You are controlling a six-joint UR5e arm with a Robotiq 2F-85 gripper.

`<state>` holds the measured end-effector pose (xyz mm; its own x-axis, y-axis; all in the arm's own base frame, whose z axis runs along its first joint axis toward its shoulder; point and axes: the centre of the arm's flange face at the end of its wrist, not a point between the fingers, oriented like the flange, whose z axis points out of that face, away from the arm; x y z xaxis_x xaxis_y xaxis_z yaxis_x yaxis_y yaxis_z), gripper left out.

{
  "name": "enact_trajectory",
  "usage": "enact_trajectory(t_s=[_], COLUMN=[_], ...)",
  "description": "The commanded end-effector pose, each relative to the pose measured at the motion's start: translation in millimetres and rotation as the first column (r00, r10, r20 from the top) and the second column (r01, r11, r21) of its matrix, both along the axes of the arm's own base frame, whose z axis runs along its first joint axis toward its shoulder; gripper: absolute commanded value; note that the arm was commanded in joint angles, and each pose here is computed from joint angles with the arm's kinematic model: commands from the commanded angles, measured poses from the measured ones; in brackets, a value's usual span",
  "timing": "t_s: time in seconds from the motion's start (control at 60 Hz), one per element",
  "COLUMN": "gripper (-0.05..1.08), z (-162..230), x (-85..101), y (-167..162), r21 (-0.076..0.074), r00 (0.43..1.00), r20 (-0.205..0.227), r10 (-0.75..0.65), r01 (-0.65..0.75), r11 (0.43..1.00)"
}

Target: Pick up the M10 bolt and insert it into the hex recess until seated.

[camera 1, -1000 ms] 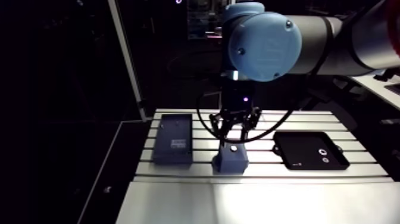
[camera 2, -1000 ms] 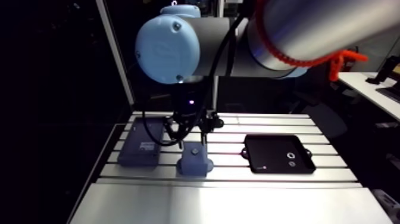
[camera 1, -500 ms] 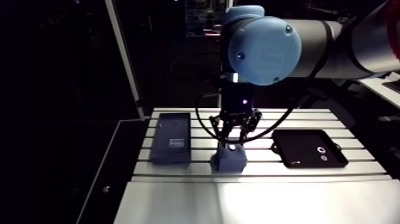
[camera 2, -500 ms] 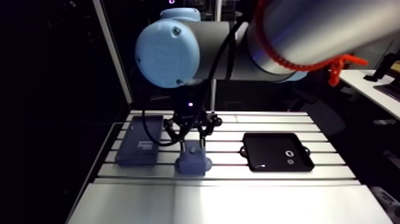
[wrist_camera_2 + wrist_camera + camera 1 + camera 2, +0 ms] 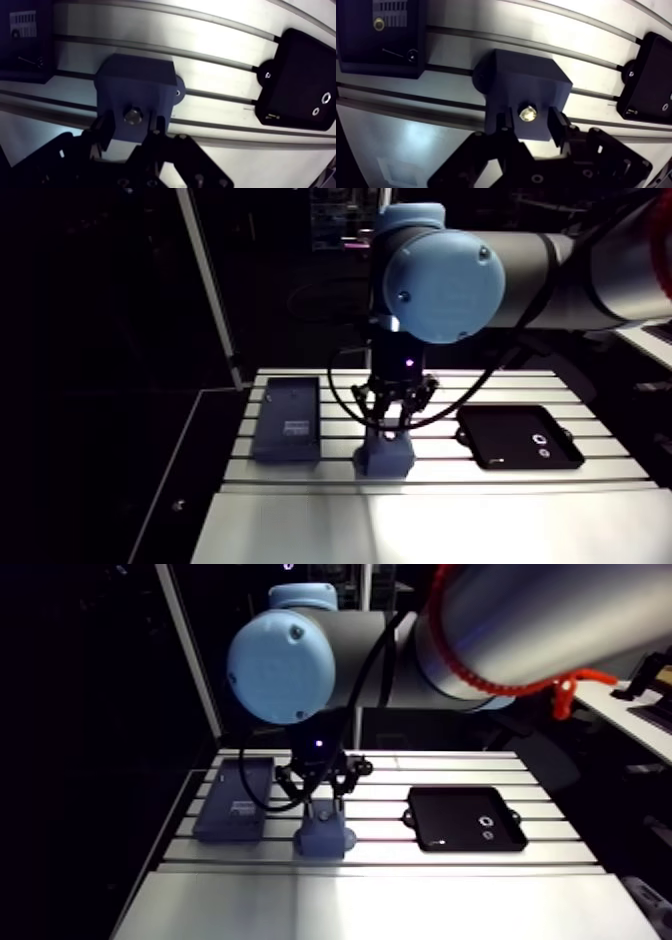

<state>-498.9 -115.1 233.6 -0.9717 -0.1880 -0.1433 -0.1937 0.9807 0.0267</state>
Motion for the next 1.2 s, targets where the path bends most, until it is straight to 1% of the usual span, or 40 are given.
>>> enact_trajectory(t_s=[0.017, 1.2], gripper=[0.53, 0.63], z=[-4.0, -7.0], x=[1.2, 1.6], y=[-0.4, -0.3], r21=[0.000, 0.002], r00=[1.000, 1.000], r20=[0.000, 0.007], r10=[-0.010, -0.012], r01=[0.010, 0.012], r11=[1.000, 1.000])
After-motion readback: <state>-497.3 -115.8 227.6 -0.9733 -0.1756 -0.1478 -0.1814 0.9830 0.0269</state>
